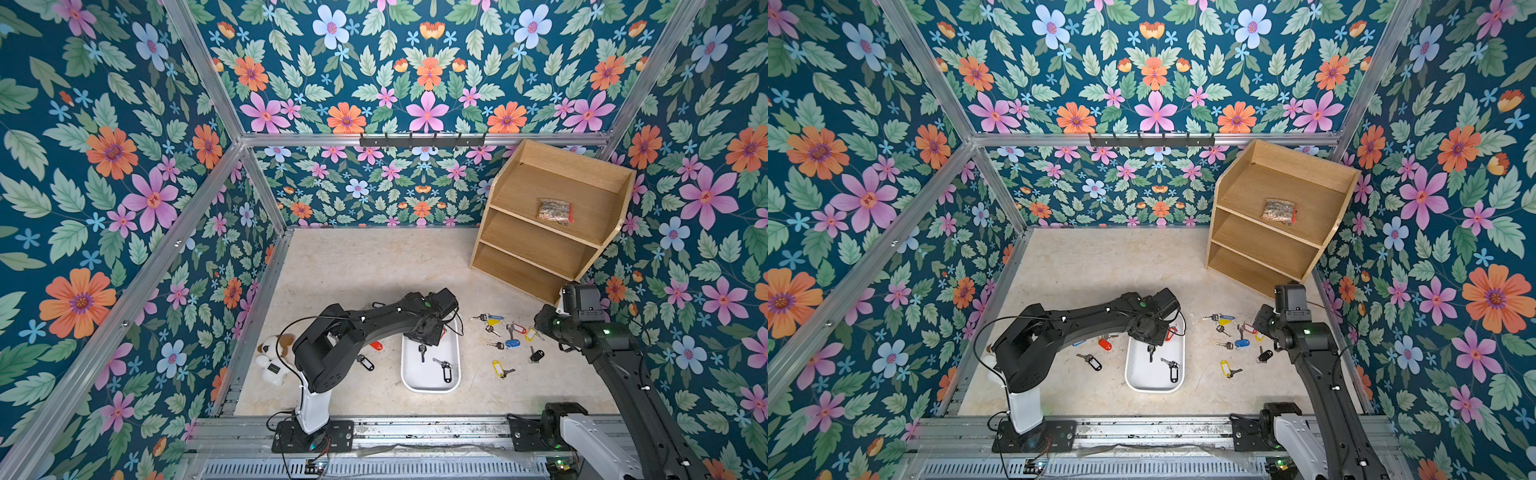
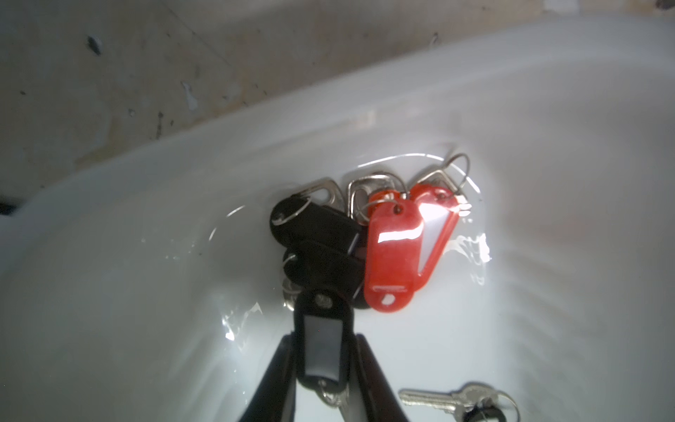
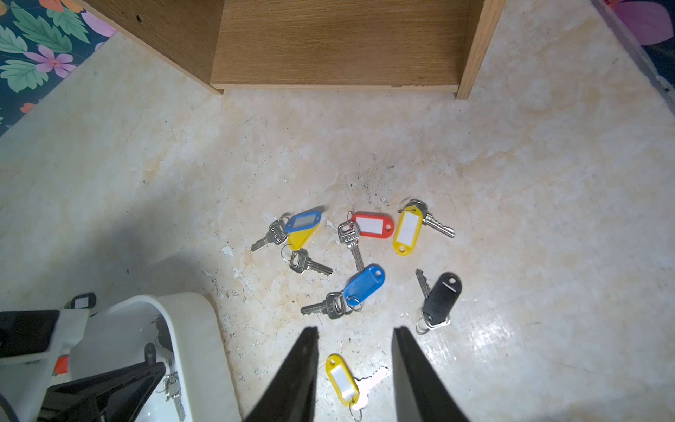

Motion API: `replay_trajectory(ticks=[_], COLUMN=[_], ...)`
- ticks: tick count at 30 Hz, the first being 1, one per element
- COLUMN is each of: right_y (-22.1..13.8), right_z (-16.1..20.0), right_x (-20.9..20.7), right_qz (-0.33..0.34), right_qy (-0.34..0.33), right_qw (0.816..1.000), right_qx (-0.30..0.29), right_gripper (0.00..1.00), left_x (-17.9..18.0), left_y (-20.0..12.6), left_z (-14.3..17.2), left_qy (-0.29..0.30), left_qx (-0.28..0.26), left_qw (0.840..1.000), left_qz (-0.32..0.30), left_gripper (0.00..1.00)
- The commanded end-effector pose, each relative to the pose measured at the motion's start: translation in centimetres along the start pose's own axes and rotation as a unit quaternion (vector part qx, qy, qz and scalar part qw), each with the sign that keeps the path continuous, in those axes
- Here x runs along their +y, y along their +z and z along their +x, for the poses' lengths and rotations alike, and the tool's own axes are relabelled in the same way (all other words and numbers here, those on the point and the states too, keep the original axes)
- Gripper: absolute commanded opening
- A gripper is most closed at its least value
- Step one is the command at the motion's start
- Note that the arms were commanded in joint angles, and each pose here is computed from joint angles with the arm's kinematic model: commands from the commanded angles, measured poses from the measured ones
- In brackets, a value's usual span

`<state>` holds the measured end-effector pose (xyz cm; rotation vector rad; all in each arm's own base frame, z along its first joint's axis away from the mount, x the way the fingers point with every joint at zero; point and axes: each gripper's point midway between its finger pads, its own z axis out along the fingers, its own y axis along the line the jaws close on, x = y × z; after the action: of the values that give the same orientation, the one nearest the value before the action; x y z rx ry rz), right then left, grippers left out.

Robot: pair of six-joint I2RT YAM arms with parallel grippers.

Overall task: Take the keys out of the storage box
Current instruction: Pick up the key from the storage box, then place the key at the center of the board.

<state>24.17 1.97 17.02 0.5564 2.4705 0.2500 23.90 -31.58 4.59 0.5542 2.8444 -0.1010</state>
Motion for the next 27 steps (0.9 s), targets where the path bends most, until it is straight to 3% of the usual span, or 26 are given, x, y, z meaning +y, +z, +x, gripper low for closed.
replay_trajectory(ticks=[1, 15, 27], right_y=[0.0, 0.1, 0.1], right_z=[-0.3, -0.3, -0.2], right_x=[0.0, 0.0, 0.0], right_qz=[0.000, 0.002, 0.002], right_qy=[-0.003, -0.003, -0.004], right_qw=[1.000, 1.000, 1.000], right_qx=[-0.007, -0.006, -0.005], right_gripper=[0.38, 0.37, 0.37], left_x=[0.6, 3.8, 13.2], left_y=[-1.1, -8.9, -10.6], left_z=[-0.4, -2.9, -4.3], left_qy=[-0.005, -0.028, -0.097], left_qx=[-0.009, -0.080, -0.096], left_qw=[1.000, 0.995, 0.988], left_qz=[-0.012, -0.044, -0.074], left_gripper=[0.19, 0.17, 0.19])
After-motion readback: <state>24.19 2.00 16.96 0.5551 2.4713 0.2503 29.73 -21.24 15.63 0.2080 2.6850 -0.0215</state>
